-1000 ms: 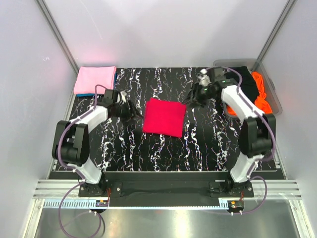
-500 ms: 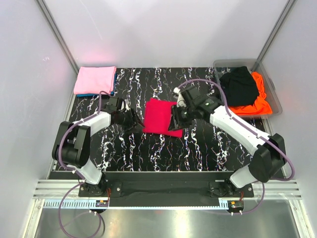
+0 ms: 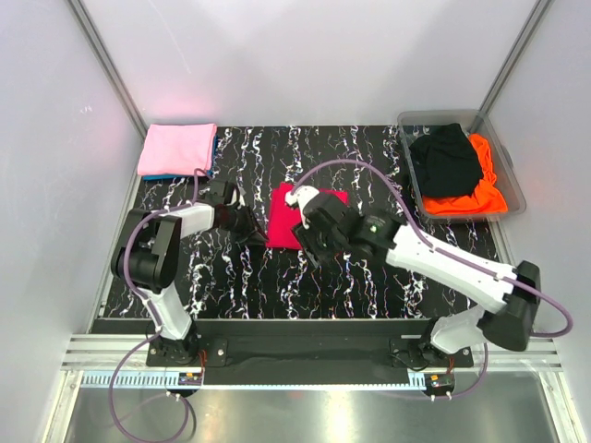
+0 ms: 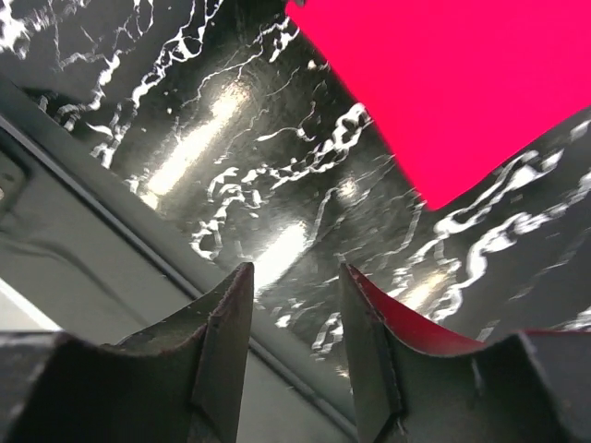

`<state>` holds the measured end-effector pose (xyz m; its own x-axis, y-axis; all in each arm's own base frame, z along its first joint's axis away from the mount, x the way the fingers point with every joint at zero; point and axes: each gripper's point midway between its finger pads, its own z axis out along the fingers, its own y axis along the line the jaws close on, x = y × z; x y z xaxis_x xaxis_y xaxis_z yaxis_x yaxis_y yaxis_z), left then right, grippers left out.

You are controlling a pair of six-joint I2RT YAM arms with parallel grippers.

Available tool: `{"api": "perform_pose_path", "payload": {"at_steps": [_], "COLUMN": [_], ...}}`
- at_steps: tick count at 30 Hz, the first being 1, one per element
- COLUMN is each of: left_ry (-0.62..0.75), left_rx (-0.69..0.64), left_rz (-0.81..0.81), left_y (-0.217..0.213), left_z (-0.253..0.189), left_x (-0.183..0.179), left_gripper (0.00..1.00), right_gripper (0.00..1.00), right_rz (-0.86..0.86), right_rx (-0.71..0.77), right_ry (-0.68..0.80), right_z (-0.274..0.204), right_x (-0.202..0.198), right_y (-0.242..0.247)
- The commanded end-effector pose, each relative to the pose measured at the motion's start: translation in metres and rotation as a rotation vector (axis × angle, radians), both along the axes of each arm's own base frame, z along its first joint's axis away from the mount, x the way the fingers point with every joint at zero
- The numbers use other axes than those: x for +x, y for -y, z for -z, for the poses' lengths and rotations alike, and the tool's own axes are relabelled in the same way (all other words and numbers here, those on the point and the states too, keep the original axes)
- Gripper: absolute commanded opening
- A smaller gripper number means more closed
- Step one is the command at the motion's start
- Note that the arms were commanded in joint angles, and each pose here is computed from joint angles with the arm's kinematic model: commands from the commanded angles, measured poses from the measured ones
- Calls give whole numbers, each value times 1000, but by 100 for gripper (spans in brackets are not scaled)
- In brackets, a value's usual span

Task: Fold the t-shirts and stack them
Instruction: Neatly place the folded tshirt to the corner

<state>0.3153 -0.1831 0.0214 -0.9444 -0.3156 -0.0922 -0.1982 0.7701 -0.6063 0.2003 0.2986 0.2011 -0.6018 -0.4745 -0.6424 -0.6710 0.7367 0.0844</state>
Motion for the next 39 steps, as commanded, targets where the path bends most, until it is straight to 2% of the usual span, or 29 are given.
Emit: {"api": "perform_pose_path", "payload": {"at_steps": [1, 5, 6, 7, 8, 9, 15, 18, 20, 24, 26, 29, 33, 36, 39], "left_ry": [46, 33, 32, 32, 12, 19, -6, 7, 22, 77, 154, 186, 230, 201, 182], "left_rx": [13, 9, 7, 5, 8, -4, -53, -59, -69, -9, -15, 16, -16, -46, -66], "left_rz": [13, 16, 18, 14, 14, 11, 13, 14, 2, 11, 7, -23, -77, -98, -142], "left_y": [2, 5, 6, 7, 8, 14, 45, 51, 48, 32, 27, 10, -7, -10, -15], "left_z": [4, 9, 11, 11, 17, 15, 23, 18, 10, -10, -35, -51, -73, -69, -68], "left_x": [12, 2, -4, -6, -16, -18, -57, -71, -79, -87, -85, -90, -99, -106, -113], "left_gripper": [26, 14, 10, 8, 7, 5, 2, 3, 18, 37, 41, 43, 46, 46, 45], "right_gripper": [51, 60, 64, 67, 90, 100, 99, 100, 100, 96, 88, 79, 80, 81, 78], "right_rz": [-47, -118, -134, -171, -225, -255, -410, -568, -710, -829, -838, -808, -850, -878, -895], "right_rx": [-67, -94, -38, -54, -34, -58, -167, -173, -176, -235, -269, -264, -291, -321, -342], "right_ry": [282, 452, 496, 503, 540, 542, 544, 573, 644, 652, 644, 720, 756, 733, 761], "right_z": [-25, -32, -42, -29, -31, -18, 36, 60, 65, 102, 119, 119, 139, 159, 173], "right_x": [13, 11, 11, 8, 7, 6, -1, -16, -26, -29, -24, -12, -8, -6, -3], "right_y": [12, 12, 6, 7, 0, 3, 1, -3, -11, -13, -18, -30, -36, -37, -36]}}
